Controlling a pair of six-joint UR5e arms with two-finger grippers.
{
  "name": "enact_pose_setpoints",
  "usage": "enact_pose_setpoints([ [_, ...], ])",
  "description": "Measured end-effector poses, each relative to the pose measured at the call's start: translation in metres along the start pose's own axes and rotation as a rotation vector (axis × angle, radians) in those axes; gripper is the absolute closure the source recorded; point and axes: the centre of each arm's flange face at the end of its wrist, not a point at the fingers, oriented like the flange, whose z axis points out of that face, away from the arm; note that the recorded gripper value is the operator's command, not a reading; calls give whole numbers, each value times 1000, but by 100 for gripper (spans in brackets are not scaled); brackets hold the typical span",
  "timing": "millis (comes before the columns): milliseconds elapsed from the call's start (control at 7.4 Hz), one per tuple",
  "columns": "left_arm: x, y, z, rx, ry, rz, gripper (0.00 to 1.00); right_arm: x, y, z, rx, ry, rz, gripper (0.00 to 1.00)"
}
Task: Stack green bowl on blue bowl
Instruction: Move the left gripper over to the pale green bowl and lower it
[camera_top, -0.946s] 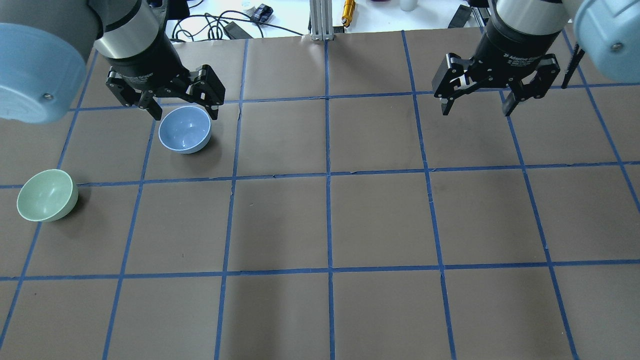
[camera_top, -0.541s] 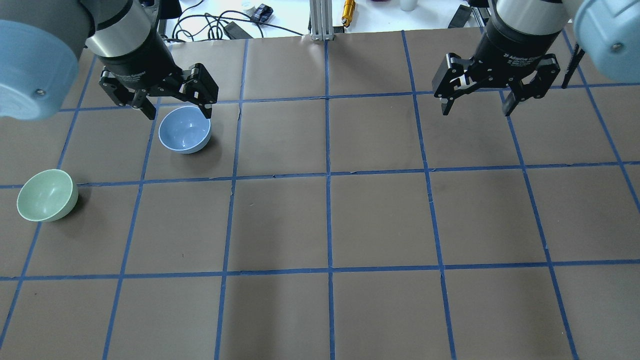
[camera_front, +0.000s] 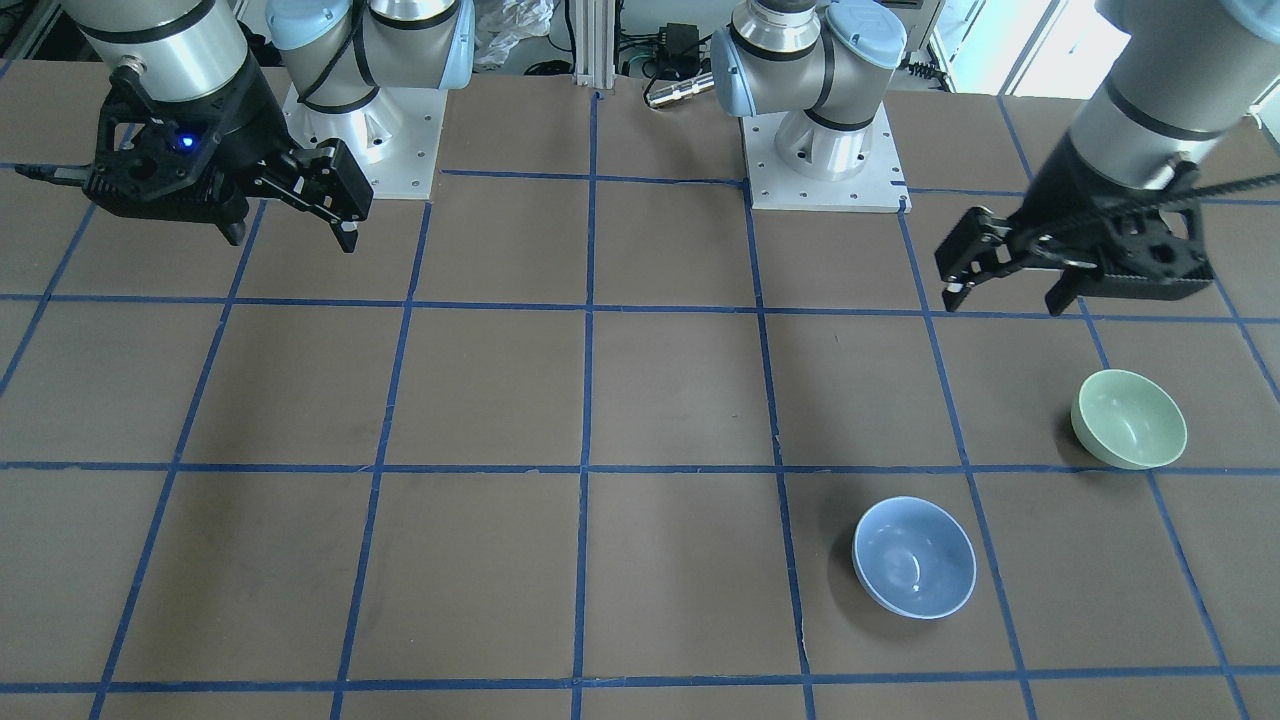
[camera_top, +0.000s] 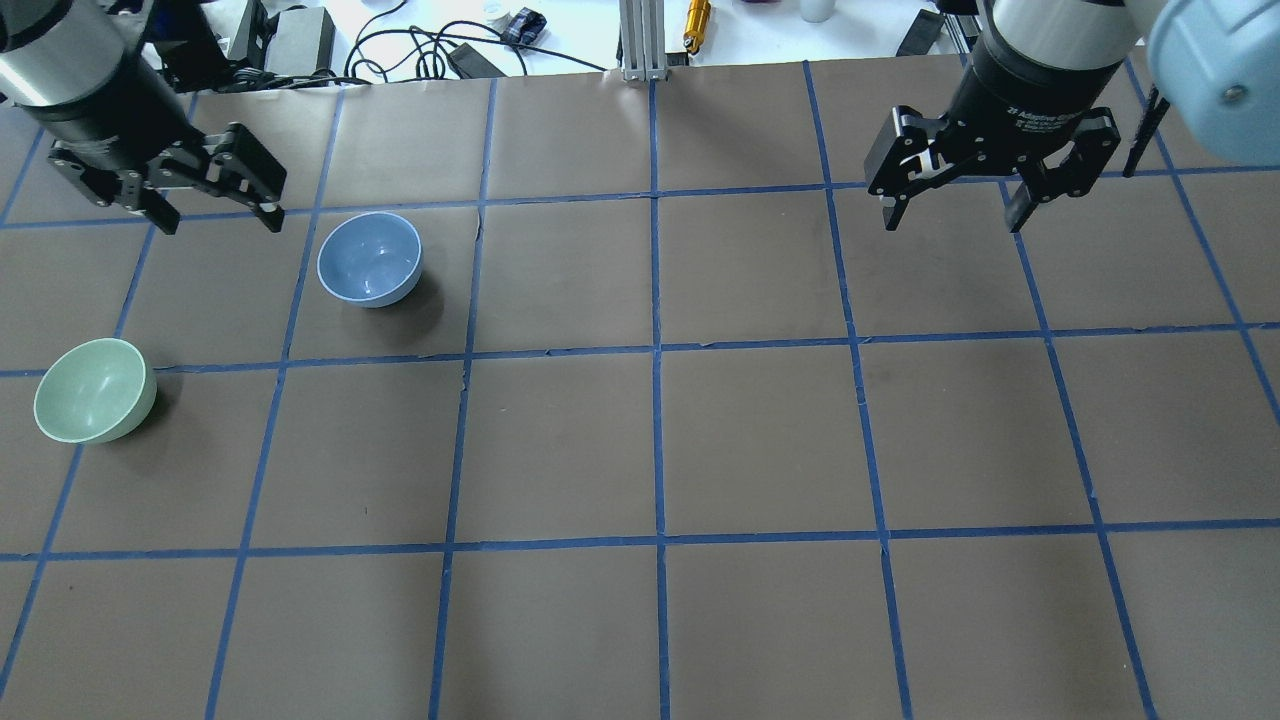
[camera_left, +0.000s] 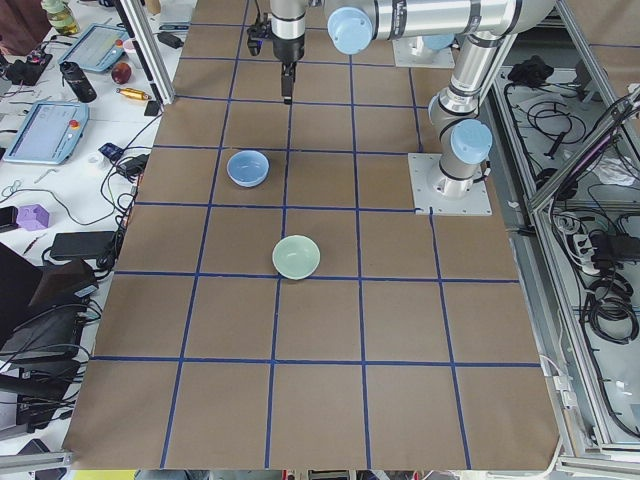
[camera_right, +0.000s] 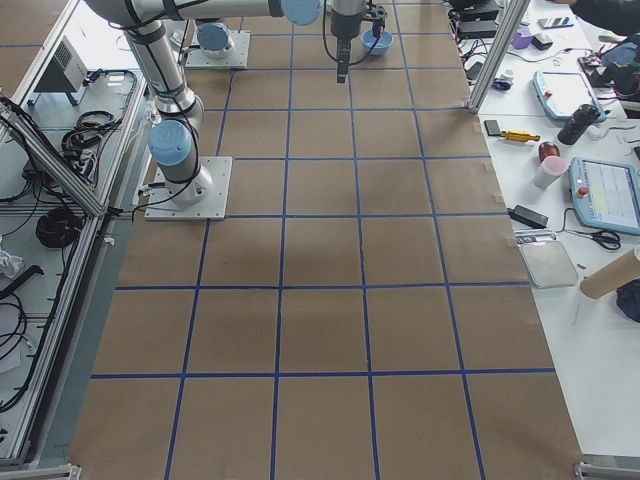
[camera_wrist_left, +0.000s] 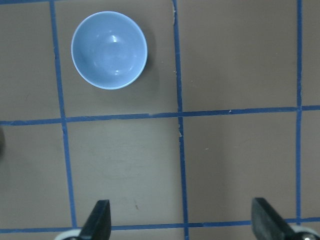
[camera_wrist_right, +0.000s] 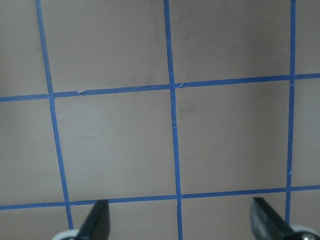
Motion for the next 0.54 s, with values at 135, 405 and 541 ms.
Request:
enact_pose_setpoints([
  [135,-45,3,15,-38,14,-13,0,0,0,0,0,0,0,0],
  [405,-119,9,39,-74,38,0,0,0,0,0,1,0,-1,0],
  [541,-159,11,52,-72,43,0,0,0,0,0,1,0,-1,0],
])
